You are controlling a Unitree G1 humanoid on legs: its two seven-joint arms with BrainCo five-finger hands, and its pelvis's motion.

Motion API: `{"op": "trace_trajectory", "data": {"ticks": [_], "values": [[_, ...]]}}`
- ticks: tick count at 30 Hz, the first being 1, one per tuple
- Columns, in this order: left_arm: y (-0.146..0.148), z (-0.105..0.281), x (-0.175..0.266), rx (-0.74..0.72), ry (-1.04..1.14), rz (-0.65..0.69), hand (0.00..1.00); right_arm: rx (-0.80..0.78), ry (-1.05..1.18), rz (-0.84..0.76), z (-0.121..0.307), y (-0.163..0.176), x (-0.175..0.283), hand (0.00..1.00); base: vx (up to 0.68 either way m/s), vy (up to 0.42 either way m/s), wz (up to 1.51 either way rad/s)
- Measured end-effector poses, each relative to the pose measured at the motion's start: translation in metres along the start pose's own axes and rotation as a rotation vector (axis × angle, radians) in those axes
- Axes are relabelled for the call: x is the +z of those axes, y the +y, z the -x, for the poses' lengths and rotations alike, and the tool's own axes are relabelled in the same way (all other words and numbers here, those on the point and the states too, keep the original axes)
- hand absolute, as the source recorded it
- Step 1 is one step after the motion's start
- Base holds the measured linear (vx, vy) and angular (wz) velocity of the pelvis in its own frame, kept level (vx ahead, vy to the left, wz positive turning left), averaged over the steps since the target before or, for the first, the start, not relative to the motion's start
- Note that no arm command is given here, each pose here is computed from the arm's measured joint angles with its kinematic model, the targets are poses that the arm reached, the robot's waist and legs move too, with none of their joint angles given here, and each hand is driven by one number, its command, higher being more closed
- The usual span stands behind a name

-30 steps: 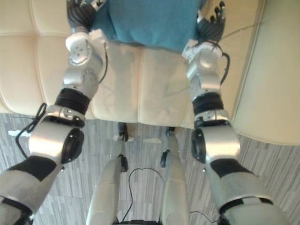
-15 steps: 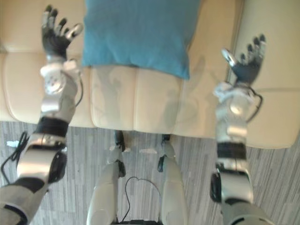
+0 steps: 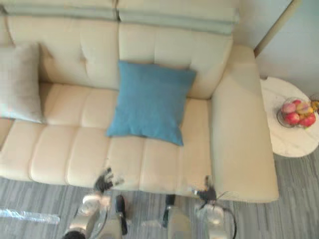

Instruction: Pick up cushions and gather them together orderly.

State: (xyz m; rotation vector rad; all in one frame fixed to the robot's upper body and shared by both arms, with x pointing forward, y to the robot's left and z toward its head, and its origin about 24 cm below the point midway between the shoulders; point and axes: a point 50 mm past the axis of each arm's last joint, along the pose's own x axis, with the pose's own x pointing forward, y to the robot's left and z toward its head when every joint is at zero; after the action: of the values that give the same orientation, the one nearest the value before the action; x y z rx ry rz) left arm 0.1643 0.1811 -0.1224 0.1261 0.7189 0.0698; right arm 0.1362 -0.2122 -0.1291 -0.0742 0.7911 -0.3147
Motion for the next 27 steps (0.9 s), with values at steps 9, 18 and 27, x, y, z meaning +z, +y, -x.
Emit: {"op": "trace_trajectory", "data": {"ticks": [9,18,27], "values": [[0.013,0.01,-0.037,0.06,0.154,-0.02,0.0,-0.022,0.147,-0.046,0.004,-0.001,-0.03,0.0,0.04,0.031,-0.09],[0.031,0.008,-0.036,0.156,0.173,0.007,0.0,-0.014,0.144,-0.045,-0.004,0.002,-0.018,0.0,-0.09,0.031,-0.3],[0.033,0.0,-0.016,0.207,0.11,0.095,0.0,0.03,0.03,-0.072,-0.02,0.027,0.026,0.0,-0.12,-0.091,0.26]]}}
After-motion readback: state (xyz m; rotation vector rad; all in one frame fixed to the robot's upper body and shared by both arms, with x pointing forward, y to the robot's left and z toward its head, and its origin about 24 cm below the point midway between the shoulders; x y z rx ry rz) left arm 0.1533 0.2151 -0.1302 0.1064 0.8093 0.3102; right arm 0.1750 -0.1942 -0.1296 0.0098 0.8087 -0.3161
